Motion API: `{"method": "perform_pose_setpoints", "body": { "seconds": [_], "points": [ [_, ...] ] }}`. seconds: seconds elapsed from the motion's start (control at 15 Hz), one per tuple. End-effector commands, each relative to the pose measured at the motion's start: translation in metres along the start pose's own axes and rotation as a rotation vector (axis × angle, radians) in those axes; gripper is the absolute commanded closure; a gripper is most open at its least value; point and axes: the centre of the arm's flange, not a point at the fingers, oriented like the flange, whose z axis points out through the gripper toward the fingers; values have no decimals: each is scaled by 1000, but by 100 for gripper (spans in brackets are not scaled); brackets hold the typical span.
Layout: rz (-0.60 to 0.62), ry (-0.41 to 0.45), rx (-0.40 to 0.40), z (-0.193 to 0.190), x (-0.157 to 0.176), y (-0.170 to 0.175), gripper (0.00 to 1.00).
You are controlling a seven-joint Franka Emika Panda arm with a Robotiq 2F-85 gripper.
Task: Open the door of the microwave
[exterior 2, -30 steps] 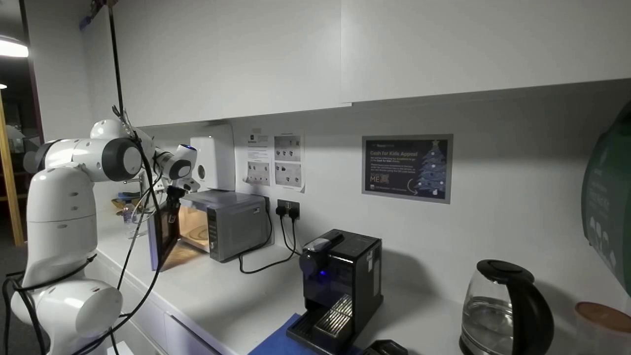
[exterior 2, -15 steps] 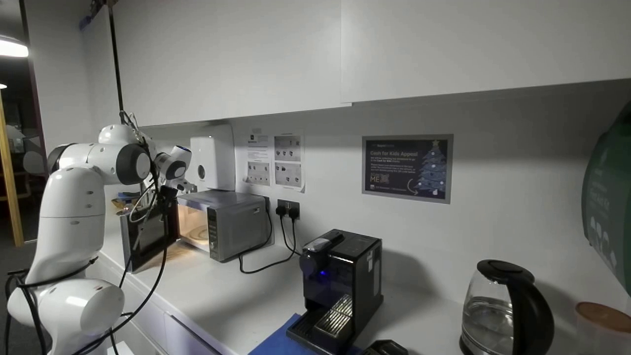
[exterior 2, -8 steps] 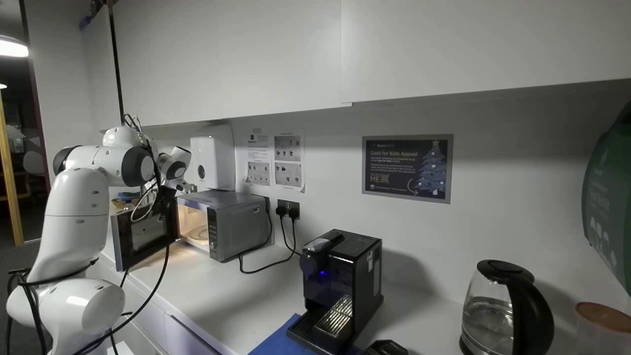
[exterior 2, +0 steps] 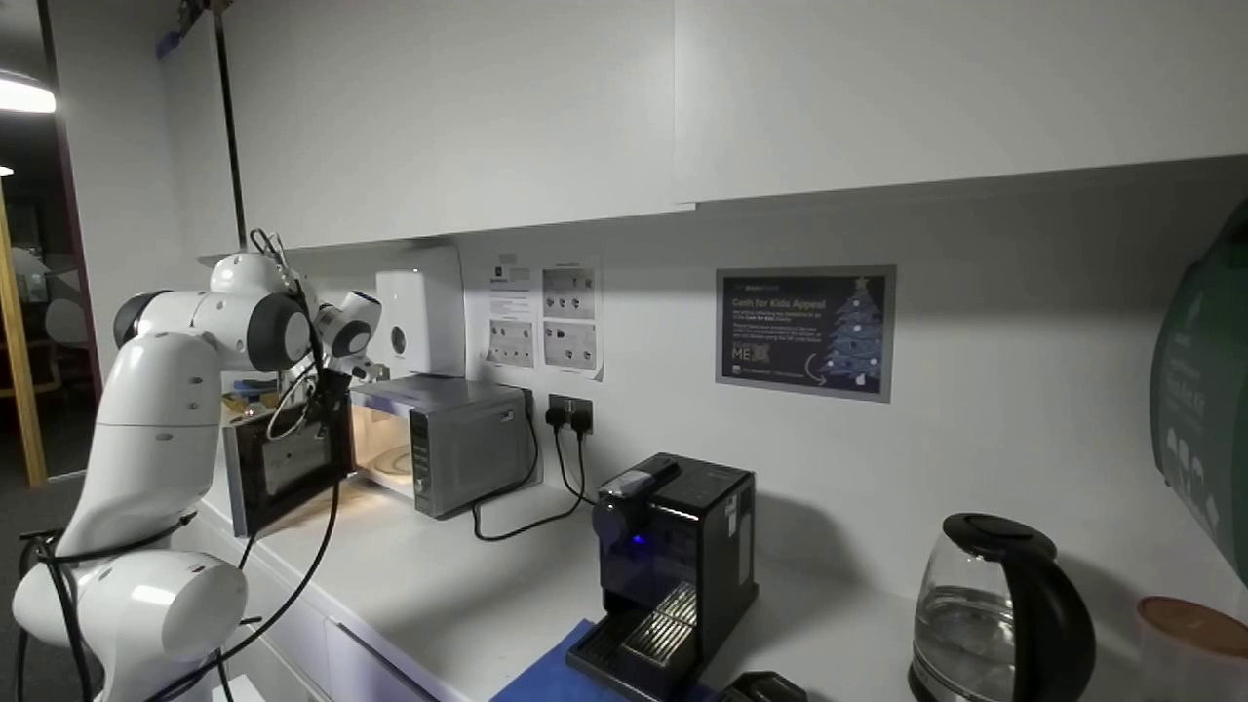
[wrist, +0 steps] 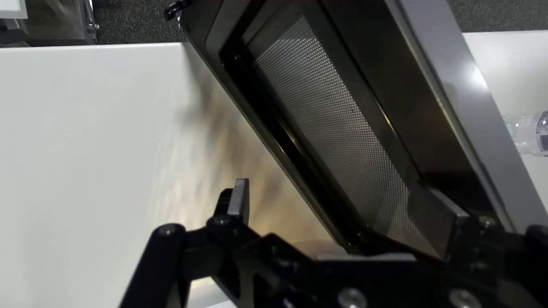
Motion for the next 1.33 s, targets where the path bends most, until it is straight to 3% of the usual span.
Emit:
{"method": "perform_pose_setpoints", "body": {
  "seconds": [0.0, 0.6, 1.27],
  "points": [
    [-49, -31, 17, 1, 7, -16, 0],
    [-134, -93, -9, 33, 20, -58, 0],
    [-141, -85, 9, 27, 27, -61, 0]
  ]
}}
